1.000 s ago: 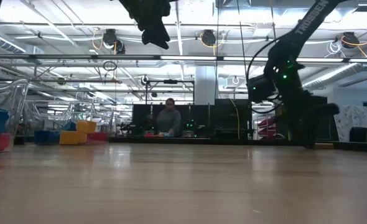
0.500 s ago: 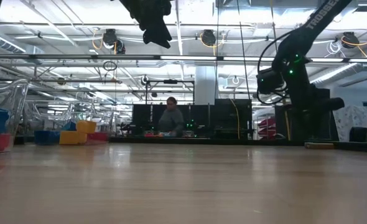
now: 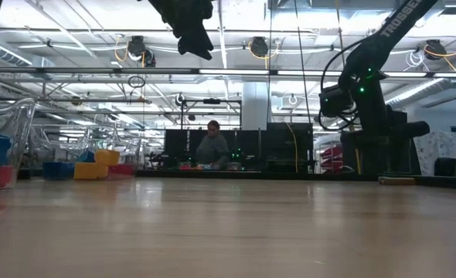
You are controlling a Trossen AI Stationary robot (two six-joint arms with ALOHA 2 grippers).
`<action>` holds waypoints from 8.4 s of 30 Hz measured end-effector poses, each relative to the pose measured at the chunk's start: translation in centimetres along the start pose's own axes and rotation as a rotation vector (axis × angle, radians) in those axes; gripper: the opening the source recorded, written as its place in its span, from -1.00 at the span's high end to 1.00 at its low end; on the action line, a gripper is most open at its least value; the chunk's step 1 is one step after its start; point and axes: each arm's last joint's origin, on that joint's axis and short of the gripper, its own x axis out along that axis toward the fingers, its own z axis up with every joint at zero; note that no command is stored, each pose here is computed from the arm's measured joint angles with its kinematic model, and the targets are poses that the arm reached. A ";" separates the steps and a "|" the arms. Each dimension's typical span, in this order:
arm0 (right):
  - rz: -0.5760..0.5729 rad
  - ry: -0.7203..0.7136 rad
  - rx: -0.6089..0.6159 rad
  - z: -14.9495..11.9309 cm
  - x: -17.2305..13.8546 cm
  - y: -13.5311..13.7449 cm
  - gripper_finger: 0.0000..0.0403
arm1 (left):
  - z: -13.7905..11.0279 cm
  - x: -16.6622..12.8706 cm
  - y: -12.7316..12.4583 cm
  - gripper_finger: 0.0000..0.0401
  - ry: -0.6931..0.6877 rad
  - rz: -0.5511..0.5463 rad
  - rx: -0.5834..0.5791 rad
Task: Sort blocks by size
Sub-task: Put the brown rectangular block into the bottom right transparent bin, then put the blue rectangular block into the bottom right transparent bin
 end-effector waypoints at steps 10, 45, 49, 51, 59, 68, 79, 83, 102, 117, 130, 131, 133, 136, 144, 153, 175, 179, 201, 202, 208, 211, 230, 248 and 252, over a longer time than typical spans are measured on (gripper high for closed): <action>-0.055 0.017 0.011 -1.5 0.9 -2.1 0.00 | 0.1 0.0 0.1 -0.04 -0.008 0.011 0.022; -0.003 0.012 -0.075 -0.6 2.6 -2.8 0.12 | 0.5 -0.1 0.4 -0.04 -0.043 0.054 0.033; 0.044 -0.032 -0.003 -0.3 1.6 -3.2 0.17 | 0.6 -0.1 0.5 -0.04 -0.057 0.062 0.038; 0.054 -0.085 0.047 0.4 1.0 -3.6 0.20 | 0.6 -0.1 0.5 -0.04 -0.061 0.064 0.039; 0.014 -0.174 0.092 2.1 0.9 -4.4 0.33 | 0.7 0.3 0.9 -0.04 -0.066 0.073 0.036; -0.021 -0.121 0.107 1.2 3.6 -4.9 0.47 | 0.5 1.2 1.3 -0.04 -0.034 0.066 0.023; 0.105 0.172 -0.203 -1.6 0.8 -3.6 0.47 | 0.7 1.0 1.7 -0.04 -0.064 0.082 0.026; 0.169 0.199 -0.264 -3.3 -1.2 -3.6 0.47 | 0.7 0.9 2.1 -0.04 -0.076 0.095 0.016; 0.289 0.179 -0.703 -3.5 -3.2 -2.9 0.47 | 0.6 0.8 2.3 -0.04 -0.068 0.100 0.003; 0.066 0.142 -1.413 -2.5 -9.5 3.2 0.48 | 1.0 0.8 2.4 -0.04 -0.107 0.115 0.033; -0.323 0.397 -1.625 -5.1 -3.3 7.7 -0.03 | 0.3 0.9 2.0 -0.04 -0.039 0.088 -0.043; -0.346 0.436 -1.628 -5.3 -2.9 7.6 -0.08 | 0.3 0.9 2.0 -0.04 -0.039 0.088 -0.043; -0.380 0.480 -1.641 -5.6 -2.2 7.6 -0.17 | 0.3 0.9 2.0 -0.04 -0.040 0.088 -0.042; -0.402 0.502 -1.666 -5.9 -1.5 7.7 -0.24 | 0.5 0.9 2.0 -0.04 -0.055 0.092 -0.036; -0.430 0.527 -1.677 -6.2 -0.3 7.9 -0.24 | 0.9 0.8 2.2 -0.04 -0.096 0.104 -0.014; -0.229 0.640 -1.570 -7.5 -0.5 8.7 -0.17 | 0.9 0.8 2.2 -0.04 -0.096 0.107 0.004; -0.276 0.614 -1.542 -5.6 3.5 10.5 -0.13 | 0.9 0.8 2.3 -0.04 -0.099 0.117 0.004; -0.303 0.630 -1.574 -6.0 4.0 10.4 -0.11 | 0.8 0.8 2.4 -0.04 -0.093 0.126 0.001; -0.027 0.576 -1.721 -4.2 -11.0 3.6 0.67 | 1.0 0.8 2.3 -0.04 -0.104 0.159 -0.069; 0.009 0.595 -1.717 -4.1 -12.0 2.7 0.67 | 1.0 0.8 2.3 -0.04 -0.104 0.157 -0.072; 0.081 0.634 -1.705 -3.4 -14.9 -3.8 0.67 | 1.2 1.1 1.6 -0.04 -0.106 0.140 -0.082; 0.064 0.700 -1.758 -3.5 -14.8 -7.4 0.67 | 1.4 1.2 1.2 -0.04 -0.113 0.134 -0.073; -0.180 0.715 -1.693 -5.1 -11.7 -18.9 0.26 | 2.3 1.7 -0.5 -0.04 -0.163 0.099 -0.127; 0.116 0.889 -1.360 -8.2 -12.3 -16.2 -0.59 | 2.1 1.9 -0.9 -0.04 -0.132 0.094 -0.058; 0.170 0.870 -1.240 -7.8 -12.0 -14.1 -0.59 | 2.0 1.9 -0.9 -0.04 -0.114 0.093 -0.023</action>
